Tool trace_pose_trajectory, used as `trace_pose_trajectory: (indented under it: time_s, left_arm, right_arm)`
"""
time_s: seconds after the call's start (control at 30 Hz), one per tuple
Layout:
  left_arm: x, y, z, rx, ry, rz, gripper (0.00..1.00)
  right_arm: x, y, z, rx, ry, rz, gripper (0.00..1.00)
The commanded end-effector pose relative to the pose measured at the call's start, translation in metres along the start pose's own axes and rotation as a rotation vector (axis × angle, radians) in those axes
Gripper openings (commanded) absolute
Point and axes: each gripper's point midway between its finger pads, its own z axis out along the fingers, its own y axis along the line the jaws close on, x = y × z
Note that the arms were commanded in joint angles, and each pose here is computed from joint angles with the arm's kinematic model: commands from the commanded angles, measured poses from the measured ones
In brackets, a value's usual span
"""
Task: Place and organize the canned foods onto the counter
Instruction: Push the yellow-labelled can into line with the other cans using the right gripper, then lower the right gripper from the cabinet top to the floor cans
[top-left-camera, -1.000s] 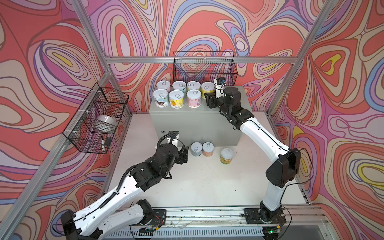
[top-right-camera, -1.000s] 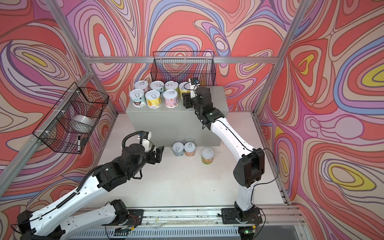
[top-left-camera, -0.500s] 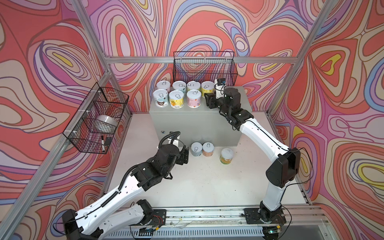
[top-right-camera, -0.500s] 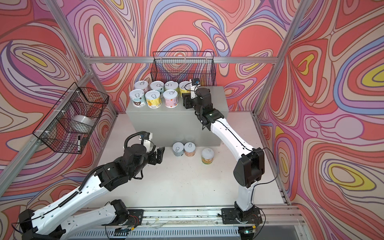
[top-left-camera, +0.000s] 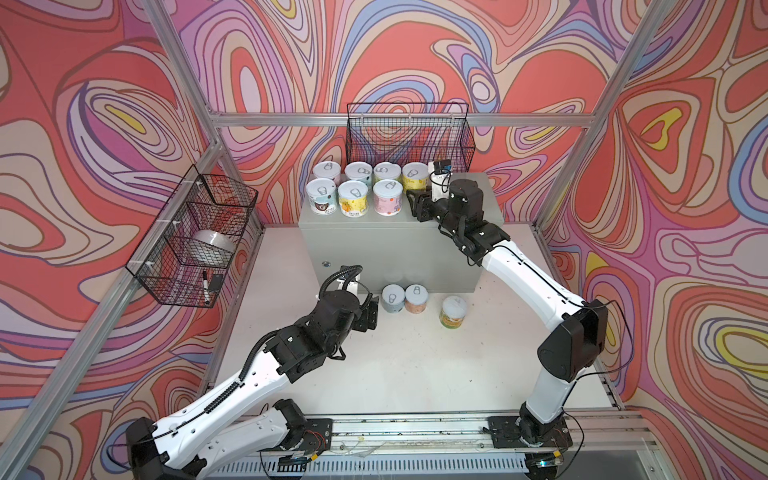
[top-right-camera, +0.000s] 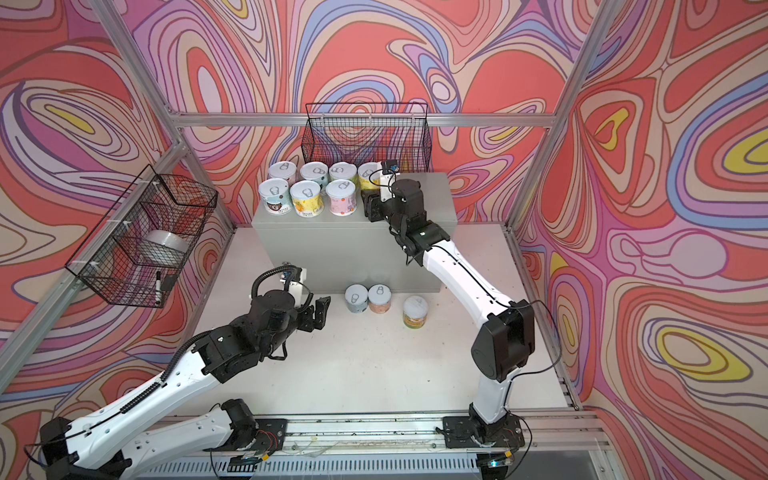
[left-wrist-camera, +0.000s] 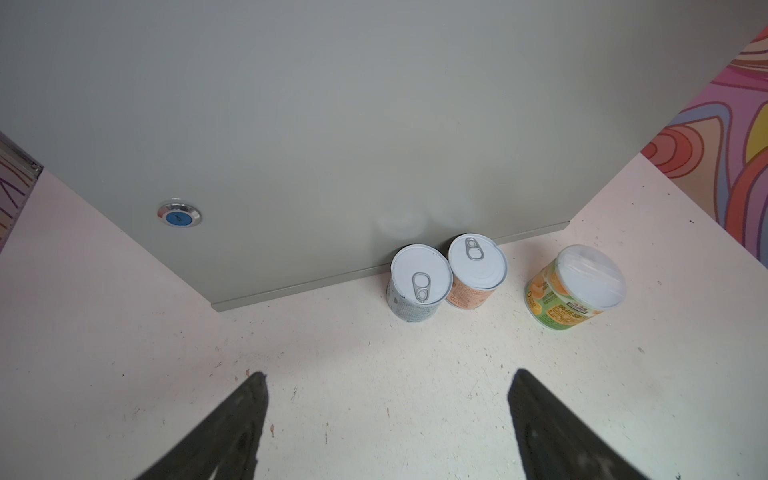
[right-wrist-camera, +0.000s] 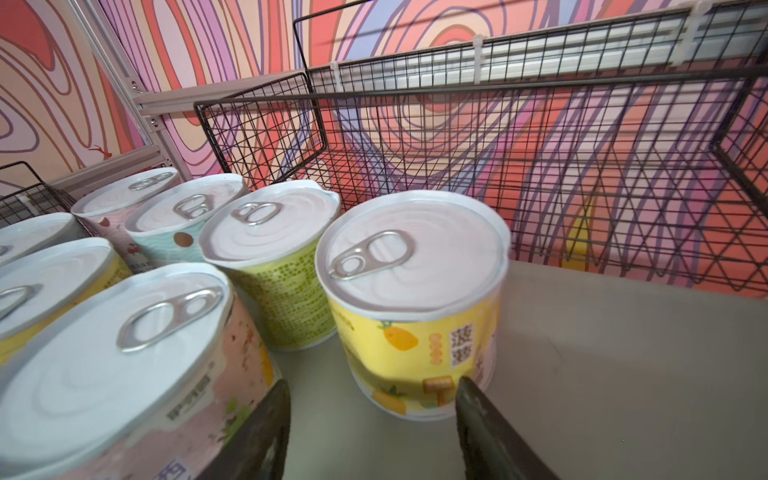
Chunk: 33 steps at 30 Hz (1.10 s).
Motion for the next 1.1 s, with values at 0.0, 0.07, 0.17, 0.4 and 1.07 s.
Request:
trace_pose_trajectory:
  time_s: [0.0, 0.07, 0.17, 0.4, 1.07]
  left_arm:
    - [-0.001, 0.003, -0.001, -0.007, -0.015, -0.032, 0.91]
    - [0.000, 0.005, -0.001, -0.011, -0.014, -0.031, 0.91]
    - [0.002, 0.006, -0.001, -0.019, -0.012, -0.030, 0.91]
    - [0.007, 0.011, 0.001, -0.033, -0.005, -0.031, 0.91]
    - [0.059, 0.011, 0.041, -0.025, 0.024, -0.037, 0.97]
  right_arm:
    - [0.009, 0.010, -0.004, -0.026, 0.038, -0.001, 0.64]
    - [0.010, 0.014, -0.003, -0.035, 0.038, -0.002, 0.64]
    - [0.012, 0.020, -0.002, -0.044, 0.042, -0.009, 0.64]
    - [0.012, 0.025, -0.002, -0.050, 0.041, -0.019, 0.64]
    - [0.020, 0.050, -0.119, 0.010, 0.112, -0.141, 0.80]
